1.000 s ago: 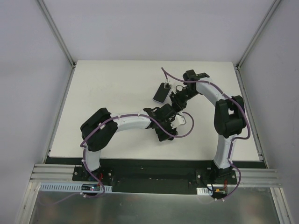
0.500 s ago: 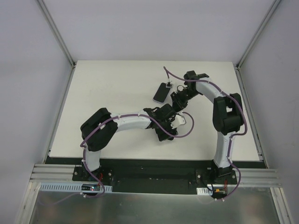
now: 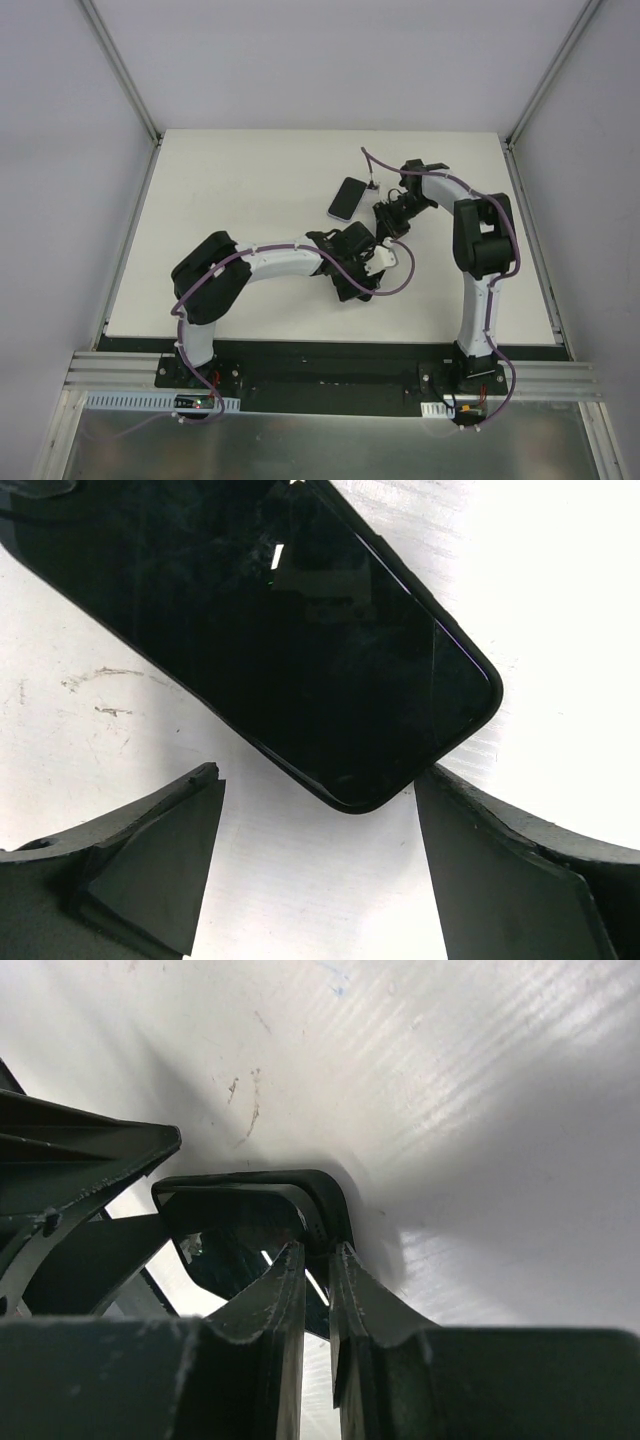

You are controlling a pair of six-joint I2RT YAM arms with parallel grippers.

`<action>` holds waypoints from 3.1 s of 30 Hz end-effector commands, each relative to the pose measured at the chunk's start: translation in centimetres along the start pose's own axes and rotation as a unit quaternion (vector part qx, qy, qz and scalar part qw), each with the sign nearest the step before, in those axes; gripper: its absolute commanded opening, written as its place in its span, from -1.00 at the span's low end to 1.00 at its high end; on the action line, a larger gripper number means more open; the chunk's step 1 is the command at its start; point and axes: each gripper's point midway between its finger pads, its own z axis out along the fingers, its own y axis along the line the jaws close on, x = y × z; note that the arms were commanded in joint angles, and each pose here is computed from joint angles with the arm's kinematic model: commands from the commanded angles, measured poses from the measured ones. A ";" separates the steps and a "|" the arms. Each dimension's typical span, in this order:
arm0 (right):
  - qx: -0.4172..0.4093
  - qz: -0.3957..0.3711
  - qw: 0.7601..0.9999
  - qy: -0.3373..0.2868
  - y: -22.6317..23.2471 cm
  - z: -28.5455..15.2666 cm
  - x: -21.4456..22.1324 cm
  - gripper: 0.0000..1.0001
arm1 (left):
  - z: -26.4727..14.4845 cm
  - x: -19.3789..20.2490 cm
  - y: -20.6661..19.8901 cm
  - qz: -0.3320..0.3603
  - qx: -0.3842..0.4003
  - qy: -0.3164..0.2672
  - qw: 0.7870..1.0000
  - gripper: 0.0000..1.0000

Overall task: Take the phone out of the phone case
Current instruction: Pick up the phone at the center of the board.

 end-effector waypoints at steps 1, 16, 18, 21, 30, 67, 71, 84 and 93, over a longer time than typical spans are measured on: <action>-0.084 0.153 0.979 0.103 5.8 -0.3 5.0 -1.00 | 0.3 5.5 10.7 0.006 -0.204 0.085 0.975 0.56; -0.093 0.153 0.982 0.065 5.9 -2.0 3.7 -1.00 | -2.4 5.0 10.4 -0.050 -0.132 0.054 0.989 0.65; -0.098 0.155 0.981 0.057 6.0 -2.2 3.4 -1.00 | -2.6 5.1 10.5 -0.052 -0.129 0.053 0.989 0.66; -0.104 0.159 0.980 0.053 6.1 -2.2 3.1 -1.00 | -2.6 5.3 10.4 -0.052 -0.123 0.056 0.989 0.66; -0.062 0.183 0.981 0.023 4.8 -2.5 3.2 -0.99 | -3.2 5.0 9.3 -0.064 -0.097 0.048 0.992 0.69; 0.073 0.276 0.935 -0.208 -0.8 -11.2 5.2 0.98 | 0.2 -2.3 -0.9 -0.095 0.054 0.028 0.994 0.98; 0.078 0.278 0.934 -0.212 -1.1 -11.2 5.6 0.98 | 0.6 -2.2 -1.7 -0.095 0.063 0.031 0.993 0.98; 0.090 0.281 0.931 -0.216 -1.4 -11.3 5.9 0.98 | 1.5 -2.8 -2.3 -0.101 0.056 0.035 0.993 0.99; 0.082 0.284 0.932 -0.212 -1.3 -11.0 6.0 0.98 | 1.9 -3.7 -2.4 -0.103 0.061 0.029 0.992 0.99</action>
